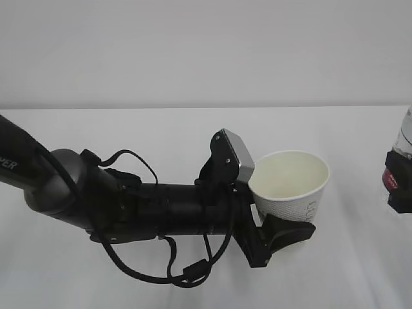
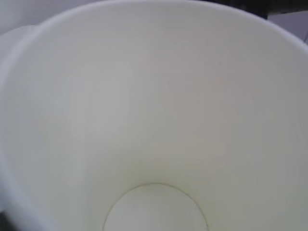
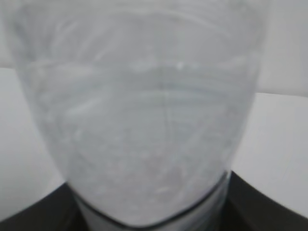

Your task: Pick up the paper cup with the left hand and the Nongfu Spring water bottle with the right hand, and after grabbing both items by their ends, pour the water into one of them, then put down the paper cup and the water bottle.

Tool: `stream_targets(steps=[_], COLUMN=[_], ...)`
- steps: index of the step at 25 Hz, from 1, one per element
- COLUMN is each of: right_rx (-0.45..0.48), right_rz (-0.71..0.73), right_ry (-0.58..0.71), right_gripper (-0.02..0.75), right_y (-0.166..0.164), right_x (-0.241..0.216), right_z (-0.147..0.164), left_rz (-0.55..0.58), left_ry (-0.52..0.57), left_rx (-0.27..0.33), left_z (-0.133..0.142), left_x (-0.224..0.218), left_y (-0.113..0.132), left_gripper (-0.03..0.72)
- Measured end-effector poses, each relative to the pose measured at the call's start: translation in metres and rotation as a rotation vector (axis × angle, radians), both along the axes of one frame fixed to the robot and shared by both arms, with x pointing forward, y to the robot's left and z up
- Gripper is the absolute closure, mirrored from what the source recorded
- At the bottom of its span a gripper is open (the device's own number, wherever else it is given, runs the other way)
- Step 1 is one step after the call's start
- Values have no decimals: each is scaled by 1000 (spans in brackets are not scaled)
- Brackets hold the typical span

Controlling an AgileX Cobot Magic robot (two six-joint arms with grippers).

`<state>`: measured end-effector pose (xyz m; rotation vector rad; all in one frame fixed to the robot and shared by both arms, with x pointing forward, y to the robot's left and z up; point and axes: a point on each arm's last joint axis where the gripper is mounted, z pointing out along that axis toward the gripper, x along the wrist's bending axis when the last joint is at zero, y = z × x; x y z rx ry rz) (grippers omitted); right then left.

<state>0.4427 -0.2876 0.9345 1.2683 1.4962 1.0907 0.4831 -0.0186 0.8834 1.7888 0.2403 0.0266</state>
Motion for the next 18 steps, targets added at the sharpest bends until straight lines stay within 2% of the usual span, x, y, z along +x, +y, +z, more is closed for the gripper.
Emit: stream_targets(steps=[7,18], right_rx=[-14,-28], right_rz=[-6,-13], right_ry=[52,95], right_gripper=[337,337], right_y=[-1,-3], right_x=[-12,-28], right_z=[11,23], left_rz=[-62,-111], left_ry=[15,20], left_rx=[40,46], left_z=[-3,-4], left_x=[-11,-25], left_y=[-5,-14], left_gripper=[136,137])
